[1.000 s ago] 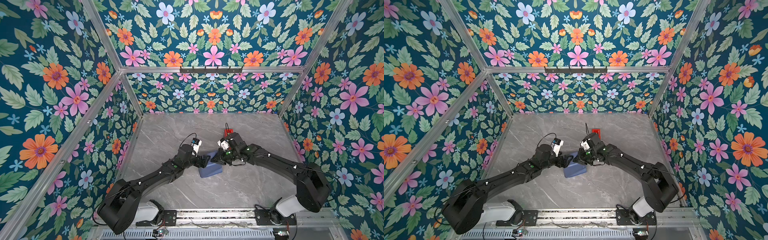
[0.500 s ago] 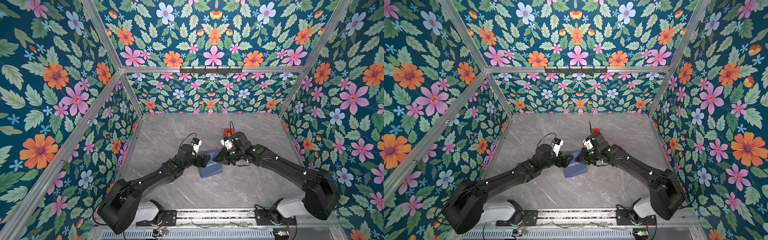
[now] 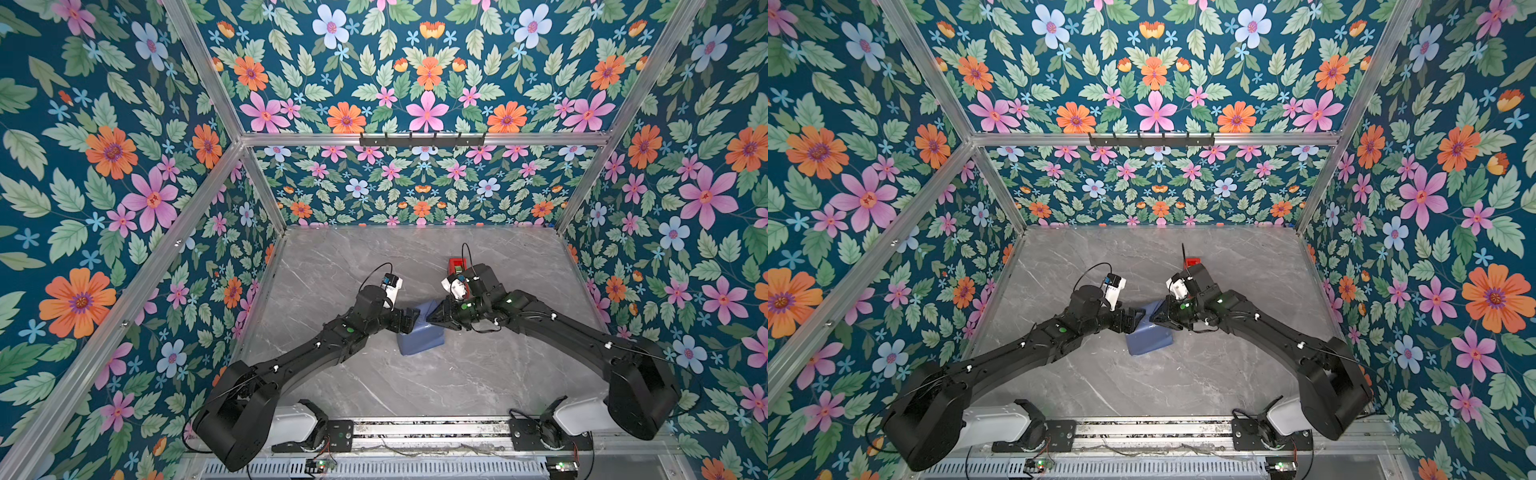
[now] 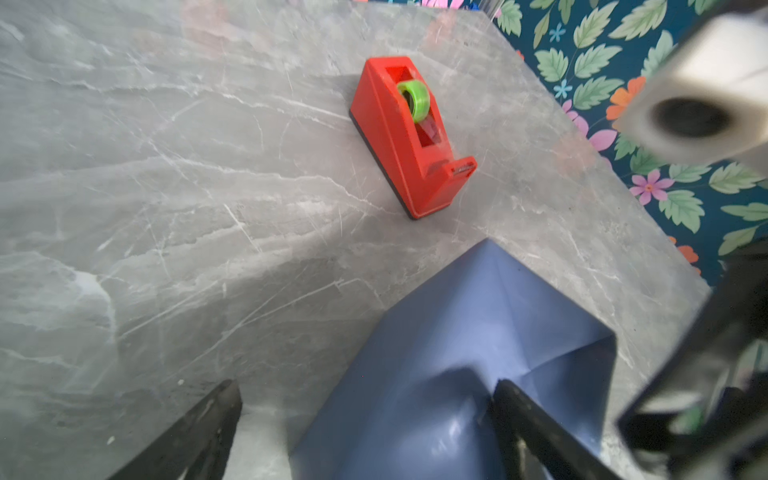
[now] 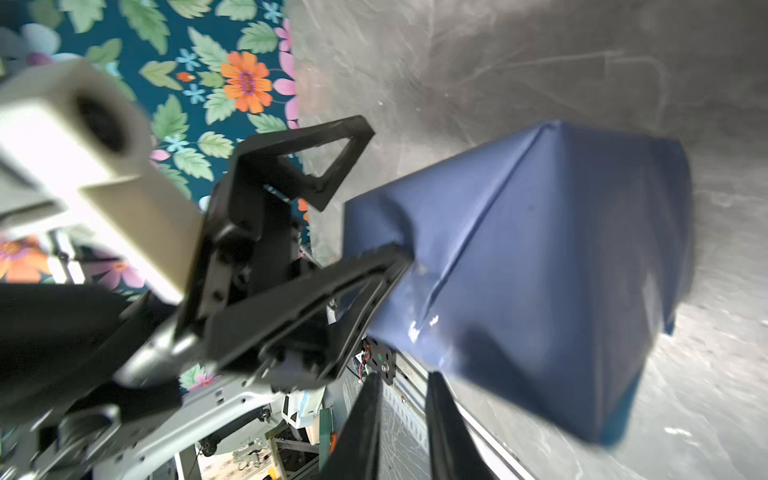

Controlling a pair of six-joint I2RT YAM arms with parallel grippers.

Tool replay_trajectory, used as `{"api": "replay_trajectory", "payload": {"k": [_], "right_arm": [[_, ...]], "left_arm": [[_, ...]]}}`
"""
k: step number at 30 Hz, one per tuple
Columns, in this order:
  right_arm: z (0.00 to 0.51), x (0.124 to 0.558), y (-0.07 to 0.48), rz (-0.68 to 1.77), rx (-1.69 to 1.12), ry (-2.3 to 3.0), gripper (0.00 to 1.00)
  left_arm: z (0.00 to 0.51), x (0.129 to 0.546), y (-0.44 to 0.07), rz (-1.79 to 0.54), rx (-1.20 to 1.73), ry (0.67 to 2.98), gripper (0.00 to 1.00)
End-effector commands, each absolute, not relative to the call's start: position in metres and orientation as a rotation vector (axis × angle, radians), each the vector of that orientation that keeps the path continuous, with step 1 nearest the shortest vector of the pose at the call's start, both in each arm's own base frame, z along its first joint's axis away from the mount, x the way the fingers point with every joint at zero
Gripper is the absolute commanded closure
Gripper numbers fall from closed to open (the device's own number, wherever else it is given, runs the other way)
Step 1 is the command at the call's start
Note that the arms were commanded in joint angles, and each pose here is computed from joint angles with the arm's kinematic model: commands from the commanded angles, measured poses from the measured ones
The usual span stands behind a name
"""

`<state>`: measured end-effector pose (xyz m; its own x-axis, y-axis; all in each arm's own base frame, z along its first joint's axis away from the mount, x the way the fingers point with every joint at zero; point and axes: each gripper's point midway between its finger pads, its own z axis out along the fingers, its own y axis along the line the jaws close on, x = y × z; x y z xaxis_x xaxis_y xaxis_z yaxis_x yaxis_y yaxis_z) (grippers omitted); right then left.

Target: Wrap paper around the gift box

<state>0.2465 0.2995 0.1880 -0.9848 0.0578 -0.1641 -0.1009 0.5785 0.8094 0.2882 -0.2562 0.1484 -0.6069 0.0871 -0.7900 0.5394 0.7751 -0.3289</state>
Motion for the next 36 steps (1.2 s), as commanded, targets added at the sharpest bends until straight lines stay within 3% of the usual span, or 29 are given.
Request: {"api": "replay_trajectory", "payload": {"k": [1, 5, 9, 12, 17, 21, 27, 36], "right_arm": [[0.196, 0.241, 0.287, 1.263, -0.173, 2.585, 0.7], [0.183, 0.241, 0.259, 1.013, -0.251, 2.555, 0.6], [0.162, 0.243, 0.234, 0.778, -0.324, 2.525, 0.4], [0.149, 0.244, 0.234, 0.76, -0.379, 2.493, 0.32], [0.133, 0.246, 0.247, 0.779, -0.477, 2.478, 0.3], [0.12, 0.253, 0.252, 0.77, -0.495, 2.489, 0.3], [0.127, 0.272, 0.264, 0.77, -0.457, 2.475, 0.3], [0.136, 0.324, 0.263, 0.746, -0.252, 2.516, 0.31]], "left_arm": [[0.178, 0.291, -0.265, -0.795, 0.447, 2.046, 0.02], [0.2, 0.288, -0.257, -0.794, 0.416, 1.971, 0.0], [0.196, 0.267, -0.233, -0.753, 0.4, 1.956, 0.0], [0.178, 0.242, -0.225, -0.781, 0.403, 1.968, 0.02], [0.143, 0.211, -0.226, -0.761, 0.438, 2.01, 0.03], [0.121, 0.21, -0.23, -0.689, 0.488, 2.049, 0.03], [0.126, 0.24, -0.229, -0.582, 0.405, 2.046, 0.06], [0.145, 0.301, -0.215, -0.641, 0.196, 2.078, 0.09]]}}
